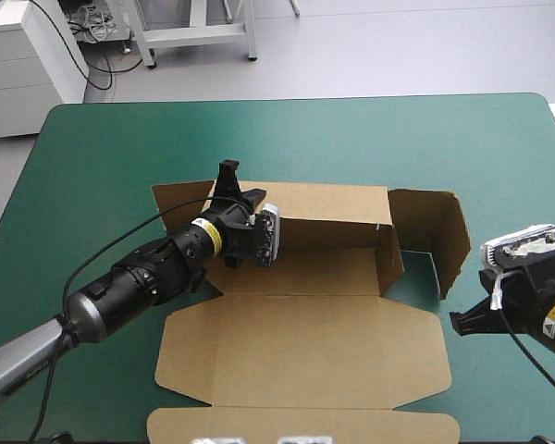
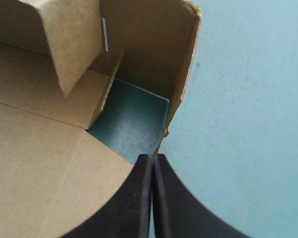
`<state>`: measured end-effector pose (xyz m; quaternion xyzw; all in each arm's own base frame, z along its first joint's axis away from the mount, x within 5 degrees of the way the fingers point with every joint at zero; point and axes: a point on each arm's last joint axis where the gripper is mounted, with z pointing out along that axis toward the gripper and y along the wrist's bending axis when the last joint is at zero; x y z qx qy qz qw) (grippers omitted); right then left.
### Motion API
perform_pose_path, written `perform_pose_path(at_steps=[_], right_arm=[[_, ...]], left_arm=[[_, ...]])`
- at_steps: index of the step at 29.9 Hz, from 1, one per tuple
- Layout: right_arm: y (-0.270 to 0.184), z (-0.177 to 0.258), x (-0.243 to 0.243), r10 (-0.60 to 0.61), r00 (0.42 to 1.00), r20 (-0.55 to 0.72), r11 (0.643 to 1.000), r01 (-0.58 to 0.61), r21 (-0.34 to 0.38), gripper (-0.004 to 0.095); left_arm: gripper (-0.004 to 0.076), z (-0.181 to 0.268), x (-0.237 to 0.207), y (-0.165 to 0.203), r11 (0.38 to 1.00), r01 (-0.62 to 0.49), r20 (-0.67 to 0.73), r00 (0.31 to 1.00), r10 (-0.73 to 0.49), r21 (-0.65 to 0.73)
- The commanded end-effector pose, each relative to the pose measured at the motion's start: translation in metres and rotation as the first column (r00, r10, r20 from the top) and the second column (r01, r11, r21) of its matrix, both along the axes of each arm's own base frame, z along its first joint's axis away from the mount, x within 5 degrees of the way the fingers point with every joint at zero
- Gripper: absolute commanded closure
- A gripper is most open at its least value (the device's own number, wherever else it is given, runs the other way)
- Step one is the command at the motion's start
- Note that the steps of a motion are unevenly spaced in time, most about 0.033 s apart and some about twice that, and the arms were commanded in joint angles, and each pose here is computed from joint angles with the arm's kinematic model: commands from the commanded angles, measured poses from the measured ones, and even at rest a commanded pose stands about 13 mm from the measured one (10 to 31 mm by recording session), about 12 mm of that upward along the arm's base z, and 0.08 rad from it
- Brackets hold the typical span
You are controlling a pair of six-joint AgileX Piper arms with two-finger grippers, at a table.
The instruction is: Fold the box
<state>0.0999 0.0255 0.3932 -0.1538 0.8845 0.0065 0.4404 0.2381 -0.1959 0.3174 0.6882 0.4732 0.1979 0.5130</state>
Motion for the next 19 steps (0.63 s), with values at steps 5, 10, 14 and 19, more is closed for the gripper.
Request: perform_pose_path(at_steps=[5, 10, 14, 19], right_arm=[[-0.003, 0.06, -0.012, 0.031, 0.974, 0.225, 0.997, -0.047, 0.064, 0.0716], [-0.005, 0.092, -0.017, 0.024, 0.952, 0.304, 0.994, -0.055, 0.094, 0.0199], [-0.006, 0.11, -0.016, 0.002, 0.937, 0.349, 0.993, -0.045, 0.113, -0.0027], [-0.005, 0.128, -0.003, -0.037, 0.924, 0.38, 0.994, -0.004, 0.105, -0.0022]], left_arm=[[0.0732, 0.009, -0.003, 0.001, 0.999, -0.006, 0.003, 1.0, 0.006, -0.048], [0.0732, 0.009, -0.003, 0.001, 0.999, -0.01, 0.001, 1.0, 0.01, -0.047], [0.0732, 0.009, -0.002, 0.001, 0.999, -0.012, -0.001, 1.0, 0.012, -0.047], [0.0732, 0.009, -0.002, 0.001, 0.999, -0.019, -0.008, 1.0, 0.018, -0.049]])
